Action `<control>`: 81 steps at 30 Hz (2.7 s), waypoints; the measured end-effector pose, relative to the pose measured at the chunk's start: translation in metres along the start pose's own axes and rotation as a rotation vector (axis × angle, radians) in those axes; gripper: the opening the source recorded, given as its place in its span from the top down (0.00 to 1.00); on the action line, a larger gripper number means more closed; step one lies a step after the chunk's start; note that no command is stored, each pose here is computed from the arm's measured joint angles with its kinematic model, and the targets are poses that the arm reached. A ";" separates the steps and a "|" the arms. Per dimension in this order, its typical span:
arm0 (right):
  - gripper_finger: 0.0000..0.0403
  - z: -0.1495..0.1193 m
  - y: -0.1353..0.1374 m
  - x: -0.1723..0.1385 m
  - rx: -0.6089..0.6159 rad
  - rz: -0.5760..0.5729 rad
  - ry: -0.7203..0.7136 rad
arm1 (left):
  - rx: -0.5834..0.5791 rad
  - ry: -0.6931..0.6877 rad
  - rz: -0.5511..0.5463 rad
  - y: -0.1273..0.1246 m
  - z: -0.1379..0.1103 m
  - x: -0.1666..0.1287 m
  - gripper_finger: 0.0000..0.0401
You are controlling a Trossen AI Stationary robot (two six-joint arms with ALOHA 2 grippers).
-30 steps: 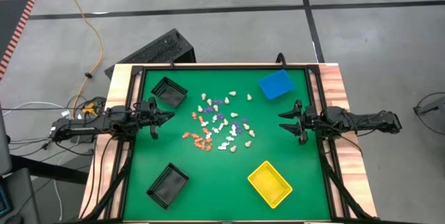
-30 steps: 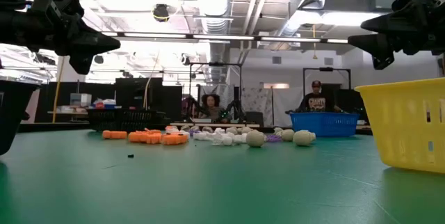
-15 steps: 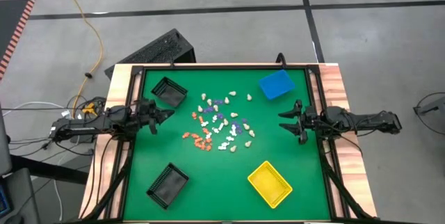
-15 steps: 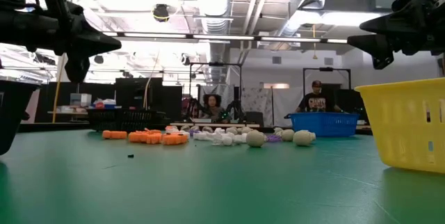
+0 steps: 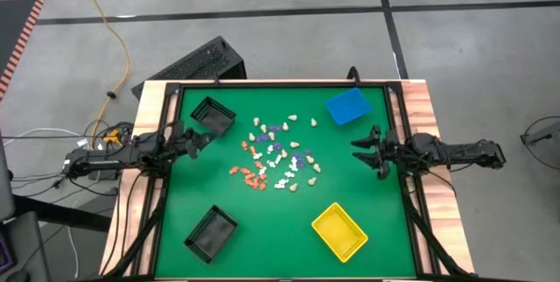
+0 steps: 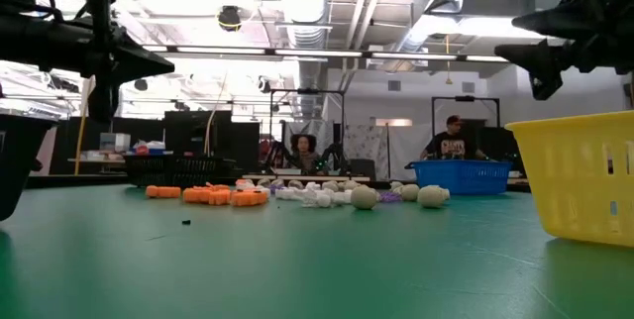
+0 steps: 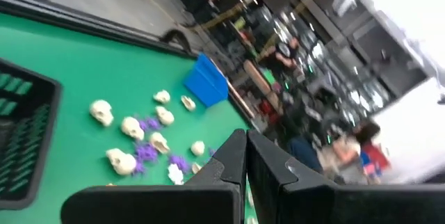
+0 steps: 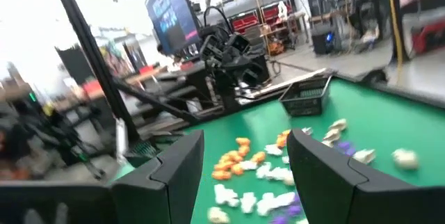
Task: Sort Halloween decoration
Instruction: Put the skull toy into the blue basket
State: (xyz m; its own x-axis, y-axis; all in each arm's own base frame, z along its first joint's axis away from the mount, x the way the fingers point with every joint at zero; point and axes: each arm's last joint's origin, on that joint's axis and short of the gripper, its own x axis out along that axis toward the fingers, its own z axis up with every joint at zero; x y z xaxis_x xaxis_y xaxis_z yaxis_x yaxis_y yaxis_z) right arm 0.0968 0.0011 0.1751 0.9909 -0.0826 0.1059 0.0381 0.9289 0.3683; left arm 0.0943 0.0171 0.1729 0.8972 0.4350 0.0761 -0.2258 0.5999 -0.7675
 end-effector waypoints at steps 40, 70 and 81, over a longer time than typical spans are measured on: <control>0.42 0.047 0.011 -0.007 0.206 -0.048 -0.347 | -0.018 -0.330 -0.269 -0.044 0.047 -0.012 0.88; 0.42 0.175 -0.035 0.184 -0.372 -0.428 0.703 | 0.489 0.003 0.044 -0.175 0.142 0.028 0.57; 0.42 0.114 -0.116 0.235 -0.426 -0.366 0.885 | 0.534 0.063 0.105 -0.168 0.137 0.026 0.57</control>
State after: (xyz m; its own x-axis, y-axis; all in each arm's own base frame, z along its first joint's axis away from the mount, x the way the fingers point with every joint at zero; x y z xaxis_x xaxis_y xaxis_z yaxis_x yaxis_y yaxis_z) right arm 0.3105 -0.1671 0.2629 0.6434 -0.2506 -0.7234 0.2263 0.9649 -0.1330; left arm 0.1039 0.0193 0.3913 0.8767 0.4798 -0.0344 -0.4620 0.8200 -0.3378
